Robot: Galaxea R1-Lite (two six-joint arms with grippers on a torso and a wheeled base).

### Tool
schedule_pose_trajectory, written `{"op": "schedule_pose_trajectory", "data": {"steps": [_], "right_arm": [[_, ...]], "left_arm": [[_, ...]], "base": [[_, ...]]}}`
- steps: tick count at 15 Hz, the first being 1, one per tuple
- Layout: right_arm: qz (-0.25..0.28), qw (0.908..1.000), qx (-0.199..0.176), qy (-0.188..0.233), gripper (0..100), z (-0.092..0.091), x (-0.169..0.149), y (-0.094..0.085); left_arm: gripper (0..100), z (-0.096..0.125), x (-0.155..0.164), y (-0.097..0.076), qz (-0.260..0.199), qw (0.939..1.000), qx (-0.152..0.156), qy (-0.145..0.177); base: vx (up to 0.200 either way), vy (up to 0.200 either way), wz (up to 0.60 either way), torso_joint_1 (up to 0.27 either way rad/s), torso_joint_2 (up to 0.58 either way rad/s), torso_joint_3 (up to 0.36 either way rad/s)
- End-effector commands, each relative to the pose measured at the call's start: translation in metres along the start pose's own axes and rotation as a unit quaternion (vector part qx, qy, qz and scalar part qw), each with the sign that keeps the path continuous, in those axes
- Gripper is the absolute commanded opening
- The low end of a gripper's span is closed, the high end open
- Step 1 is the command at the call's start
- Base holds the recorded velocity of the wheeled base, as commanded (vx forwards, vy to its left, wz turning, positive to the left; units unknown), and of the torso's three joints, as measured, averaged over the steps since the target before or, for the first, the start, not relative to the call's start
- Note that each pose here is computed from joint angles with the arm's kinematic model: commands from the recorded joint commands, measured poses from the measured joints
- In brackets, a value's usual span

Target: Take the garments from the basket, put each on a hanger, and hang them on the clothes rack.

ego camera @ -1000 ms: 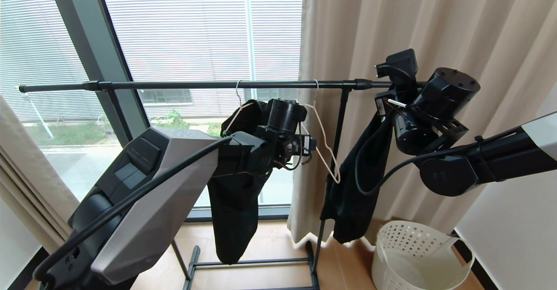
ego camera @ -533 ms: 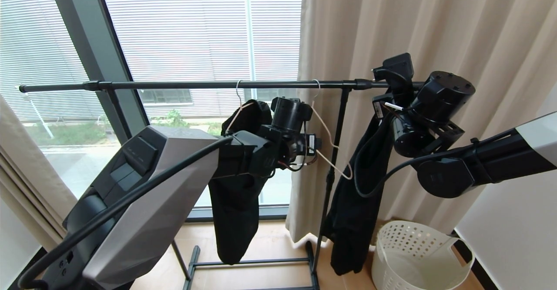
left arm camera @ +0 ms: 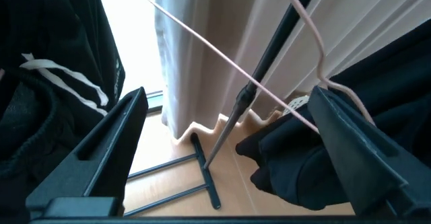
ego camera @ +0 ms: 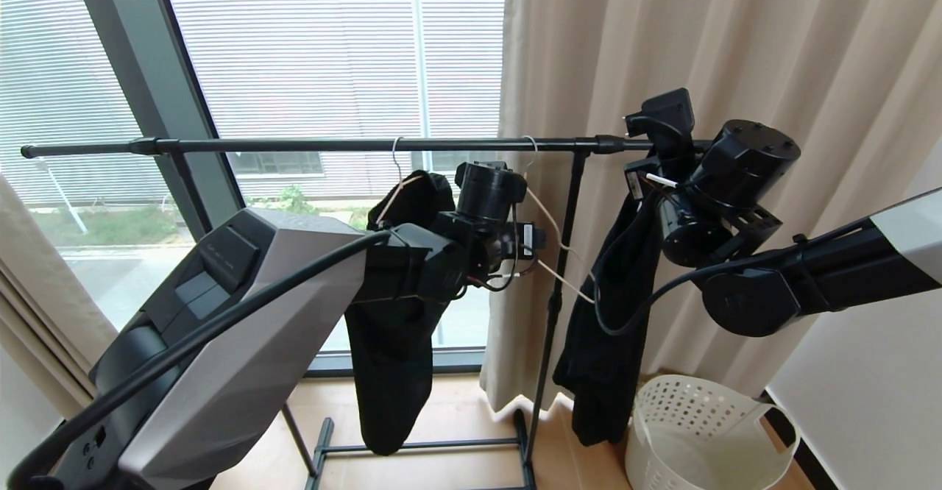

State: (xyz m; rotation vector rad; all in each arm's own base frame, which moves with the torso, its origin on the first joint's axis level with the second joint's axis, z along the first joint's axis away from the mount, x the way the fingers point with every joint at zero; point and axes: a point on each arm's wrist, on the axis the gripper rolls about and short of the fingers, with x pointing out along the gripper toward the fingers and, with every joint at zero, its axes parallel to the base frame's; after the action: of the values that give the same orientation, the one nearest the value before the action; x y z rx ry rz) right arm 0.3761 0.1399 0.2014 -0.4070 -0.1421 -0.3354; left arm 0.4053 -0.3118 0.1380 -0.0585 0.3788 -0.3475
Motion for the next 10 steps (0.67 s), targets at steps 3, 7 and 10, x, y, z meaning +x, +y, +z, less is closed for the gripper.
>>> {"op": "schedule_pose_trajectory", "data": {"steps": [3,7,10], "right_arm": [[0.0,1.0,-0.002,0.002,0,-0.001,0.001,0.0],[0.0,1.0,-0.002,0.002,0,-0.002,0.001,0.001],[0.001,1.0,-0.004,0.004,0,-0.003,0.001,0.002]], "left_arm": [[100,0.001,-0.007,-0.002,-0.006,0.9999,0.0,-0.01],[100,0.001,-0.008,-0.003,-0.011,0.9997,-0.002,-0.023],[100,-0.007,0.002,-0.002,-0.017,0.9994,-0.008,-0.03]], "base": [[0.0,-0.133,0.0,0.003,0.0,0.003],[0.0,0.0,0.0,0.0,0.0,0.0],[0.0,0.0,0.0,0.0,0.0,0.0]]}}
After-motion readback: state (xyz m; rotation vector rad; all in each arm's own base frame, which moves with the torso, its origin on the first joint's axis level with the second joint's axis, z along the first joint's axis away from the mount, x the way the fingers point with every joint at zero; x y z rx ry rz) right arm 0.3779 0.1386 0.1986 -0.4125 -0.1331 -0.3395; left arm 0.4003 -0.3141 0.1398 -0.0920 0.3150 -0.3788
